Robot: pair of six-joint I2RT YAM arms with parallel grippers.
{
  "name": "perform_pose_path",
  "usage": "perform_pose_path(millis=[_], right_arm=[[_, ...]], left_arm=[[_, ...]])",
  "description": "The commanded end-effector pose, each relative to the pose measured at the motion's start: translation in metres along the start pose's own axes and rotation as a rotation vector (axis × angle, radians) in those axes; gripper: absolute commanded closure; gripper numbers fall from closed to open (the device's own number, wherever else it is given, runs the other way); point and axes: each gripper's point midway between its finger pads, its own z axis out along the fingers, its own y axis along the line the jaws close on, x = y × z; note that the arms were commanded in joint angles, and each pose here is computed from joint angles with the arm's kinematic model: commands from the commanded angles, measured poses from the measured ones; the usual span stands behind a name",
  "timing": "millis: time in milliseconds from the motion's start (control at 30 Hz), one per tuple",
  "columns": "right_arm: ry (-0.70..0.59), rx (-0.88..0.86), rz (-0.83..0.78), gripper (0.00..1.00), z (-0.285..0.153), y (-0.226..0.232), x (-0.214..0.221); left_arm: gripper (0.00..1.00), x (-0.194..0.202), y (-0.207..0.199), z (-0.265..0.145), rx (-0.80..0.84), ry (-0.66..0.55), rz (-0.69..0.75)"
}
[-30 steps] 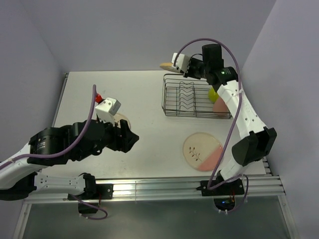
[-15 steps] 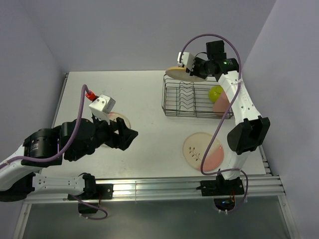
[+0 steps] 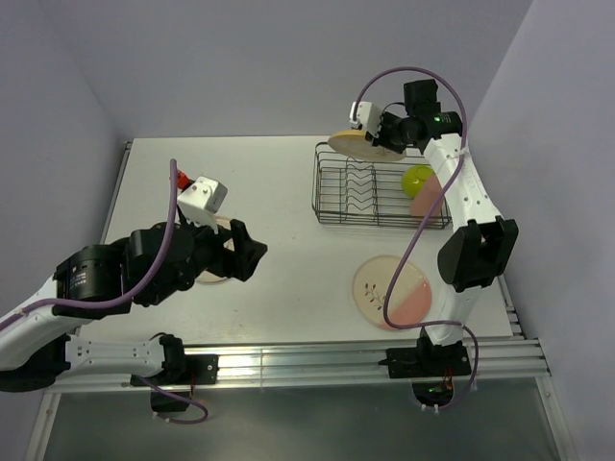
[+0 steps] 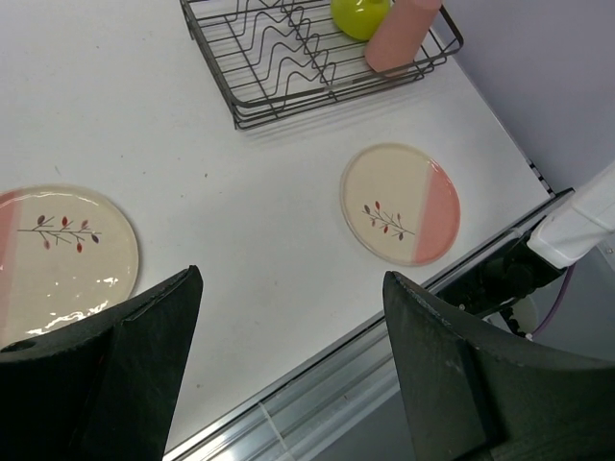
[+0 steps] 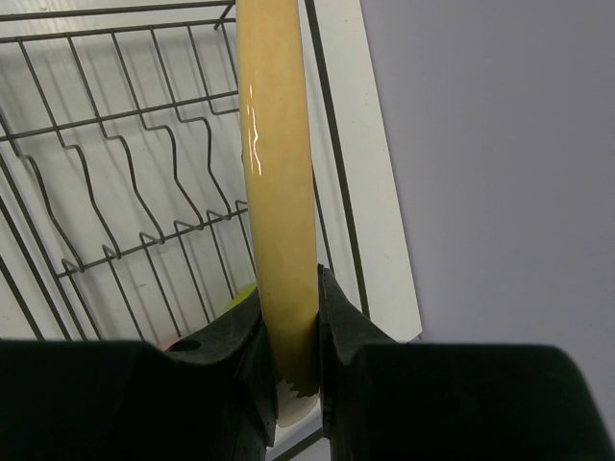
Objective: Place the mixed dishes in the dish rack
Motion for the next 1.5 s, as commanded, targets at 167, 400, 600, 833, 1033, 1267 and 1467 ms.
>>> perform_pose_path(millis=[167,400,600,833,1033,1267,1467], right_arm=[[-0.104,0.133,-0.092,1.0,-0.011,-0.04,-0.029],[-0.093,0.128,-0.088,1.0,-0.002,-0.041,-0.024],[-0.083,0.115,-0.078,1.0,0.008,-0.04,-0.018],[-0.073,0.102,-0.072,1.0,0.019,-0.039,-0.012],[-0.08,0.11,-0.077,1.0,0.018,-0.042,-0.017],[-0.096,0.157,-0.11,1.0,0.0,-0.056,-0.035],[-0.089,0.158,-0.118,1.0,-0.001,-0.057,-0.035]], left_arm=[[0.18,-0.01,0.005,0.001,-0.007,-0.028,-0.031],[0.18,-0.012,0.007,0.004,-0.014,-0.02,-0.019],[0.18,-0.013,0.011,0.007,-0.019,-0.012,-0.017],[0.18,-0.014,0.018,0.01,-0.029,-0.012,-0.016],[0.18,-0.016,0.022,0.014,-0.036,-0.011,-0.01],[0.18,-0.018,0.025,0.017,-0.032,-0.018,-0.001],[0.18,-0.018,0.029,0.019,-0.036,-0.016,-0.003]])
